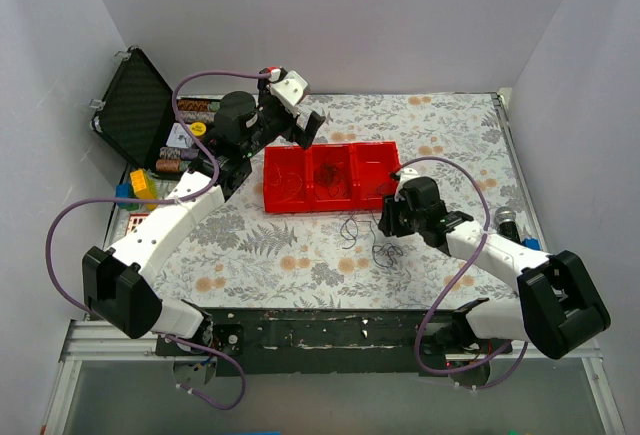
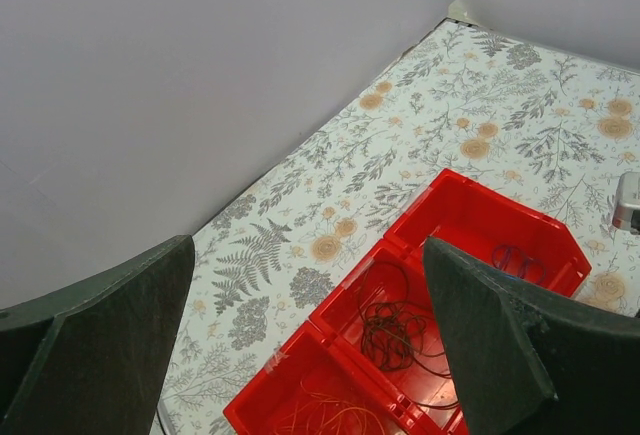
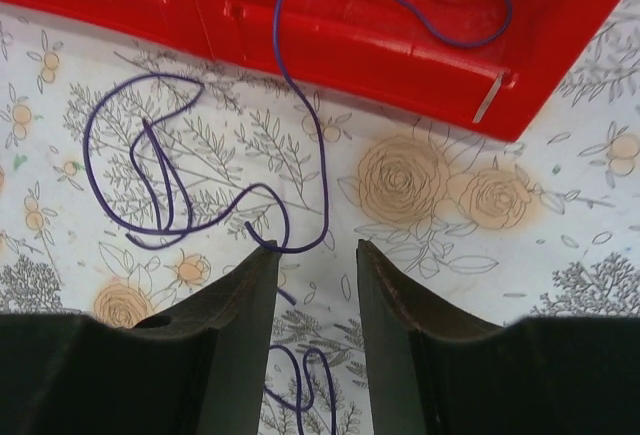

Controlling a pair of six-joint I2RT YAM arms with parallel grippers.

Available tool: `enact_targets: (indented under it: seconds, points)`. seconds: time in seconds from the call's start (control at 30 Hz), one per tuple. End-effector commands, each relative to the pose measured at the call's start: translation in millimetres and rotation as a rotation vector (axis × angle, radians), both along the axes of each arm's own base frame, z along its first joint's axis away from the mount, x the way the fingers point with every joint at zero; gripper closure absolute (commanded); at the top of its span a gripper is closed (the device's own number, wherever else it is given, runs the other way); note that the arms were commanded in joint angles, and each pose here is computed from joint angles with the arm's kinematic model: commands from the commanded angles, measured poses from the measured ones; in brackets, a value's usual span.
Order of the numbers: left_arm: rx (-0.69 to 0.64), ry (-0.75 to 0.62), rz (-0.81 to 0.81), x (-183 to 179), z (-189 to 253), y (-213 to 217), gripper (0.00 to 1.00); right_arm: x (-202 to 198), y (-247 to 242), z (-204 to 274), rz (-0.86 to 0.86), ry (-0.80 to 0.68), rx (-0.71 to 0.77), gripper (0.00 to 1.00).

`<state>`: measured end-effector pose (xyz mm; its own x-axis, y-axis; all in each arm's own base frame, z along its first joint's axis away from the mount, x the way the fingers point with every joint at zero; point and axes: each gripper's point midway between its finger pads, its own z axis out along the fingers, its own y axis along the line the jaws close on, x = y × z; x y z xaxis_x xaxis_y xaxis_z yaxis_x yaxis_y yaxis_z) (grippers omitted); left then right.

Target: Untangle the cables

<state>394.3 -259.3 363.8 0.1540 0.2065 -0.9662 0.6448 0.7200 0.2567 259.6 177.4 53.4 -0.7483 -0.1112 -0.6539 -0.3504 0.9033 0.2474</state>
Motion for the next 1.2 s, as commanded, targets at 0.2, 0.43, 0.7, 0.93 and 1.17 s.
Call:
enact_targets:
  seconds: [0.2,0.43,0.7,0.93,1.17]
  points:
    - [-0.034,-0.019,0.031,-11,17,12,0.02,29,9,37,-0.008,-0.267,0.077,0.64]
    - [-0.038,-0.029,0.033,-10,20,11,0.02,28,15,33,0.022,-0.257,0.094,0.87]
    - [-0.037,-0.036,0.039,-14,20,15,0.02,45,24,56,0.032,-0.325,0.11,0.99]
    - [-0.038,-0.04,0.028,-17,21,15,0.02,105,29,114,-0.012,-0.47,0.023,0.99]
    - [-0.035,-0.026,0.008,-20,21,12,0.02,154,42,118,-0.016,-0.461,-0.008,0.99]
